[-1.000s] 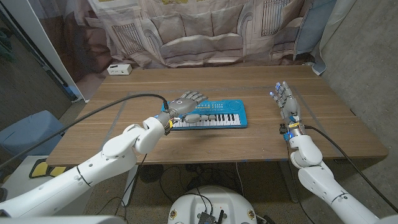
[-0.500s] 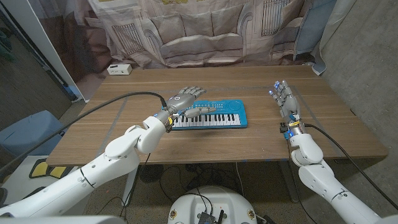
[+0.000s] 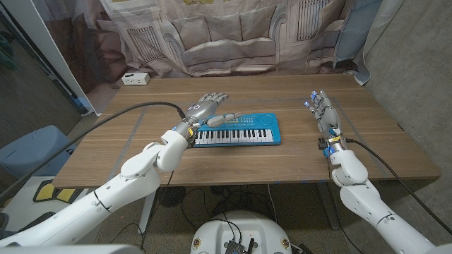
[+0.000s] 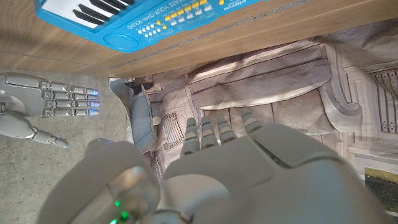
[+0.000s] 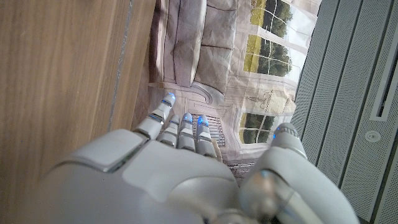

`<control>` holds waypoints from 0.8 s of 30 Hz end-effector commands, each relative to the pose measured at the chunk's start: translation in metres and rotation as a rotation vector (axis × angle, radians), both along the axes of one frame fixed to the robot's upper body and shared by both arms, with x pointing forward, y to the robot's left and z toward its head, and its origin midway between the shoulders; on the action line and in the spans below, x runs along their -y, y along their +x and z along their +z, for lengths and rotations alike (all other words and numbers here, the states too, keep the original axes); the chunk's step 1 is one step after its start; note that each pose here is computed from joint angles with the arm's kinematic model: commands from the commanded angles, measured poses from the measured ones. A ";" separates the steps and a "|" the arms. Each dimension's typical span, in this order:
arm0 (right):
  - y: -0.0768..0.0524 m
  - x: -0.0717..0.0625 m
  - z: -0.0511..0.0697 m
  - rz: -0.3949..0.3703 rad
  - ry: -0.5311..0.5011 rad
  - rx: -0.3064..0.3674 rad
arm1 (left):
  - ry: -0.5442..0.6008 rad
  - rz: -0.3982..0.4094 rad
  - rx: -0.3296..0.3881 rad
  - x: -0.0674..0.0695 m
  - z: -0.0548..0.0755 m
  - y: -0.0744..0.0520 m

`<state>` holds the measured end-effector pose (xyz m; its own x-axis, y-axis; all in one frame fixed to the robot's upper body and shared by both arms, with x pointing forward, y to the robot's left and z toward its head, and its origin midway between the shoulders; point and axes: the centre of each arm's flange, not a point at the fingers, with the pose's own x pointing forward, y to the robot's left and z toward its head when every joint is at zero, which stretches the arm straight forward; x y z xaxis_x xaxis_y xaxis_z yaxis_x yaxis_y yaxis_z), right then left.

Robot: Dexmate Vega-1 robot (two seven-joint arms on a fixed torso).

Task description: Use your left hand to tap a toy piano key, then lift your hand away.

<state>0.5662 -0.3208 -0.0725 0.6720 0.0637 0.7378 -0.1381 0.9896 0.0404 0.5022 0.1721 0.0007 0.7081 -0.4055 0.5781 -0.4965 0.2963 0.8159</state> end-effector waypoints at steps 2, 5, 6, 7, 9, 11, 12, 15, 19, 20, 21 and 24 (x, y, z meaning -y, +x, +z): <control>0.007 0.000 0.003 0.074 0.011 0.017 | -0.112 -0.011 -0.007 -0.011 0.009 0.002; 0.008 0.001 0.003 0.079 0.011 0.021 | -0.146 -0.019 -0.008 -0.014 0.011 0.002; 0.009 0.001 0.003 0.082 0.016 0.020 | -0.159 -0.023 -0.008 -0.015 0.012 0.002; 0.009 0.001 0.003 0.083 0.014 0.020 | -0.170 -0.029 -0.009 -0.016 0.012 0.002; 0.011 0.002 0.003 0.084 0.017 0.015 | -0.192 -0.043 -0.011 -0.017 0.014 0.003; 0.013 0.003 0.003 0.094 0.014 0.010 | -0.205 -0.049 -0.013 -0.018 0.015 0.003; 0.014 0.003 0.004 0.105 0.016 0.009 | -0.212 -0.048 -0.007 -0.018 0.015 0.003; 0.015 0.004 0.007 0.121 0.018 0.006 | -0.225 -0.048 -0.001 -0.017 0.017 0.002; 0.015 0.005 0.013 0.123 0.002 0.009 | -0.259 -0.072 -0.016 -0.018 0.016 0.005; 0.015 0.005 0.014 0.124 -0.003 0.012 | -0.269 -0.080 -0.021 -0.019 0.015 0.007; 0.016 0.006 0.015 0.124 -0.003 0.012 | -0.282 -0.090 -0.024 -0.019 0.015 0.008; 0.021 0.011 0.019 0.113 -0.016 -0.004 | -0.344 -0.168 -0.058 -0.022 0.014 0.017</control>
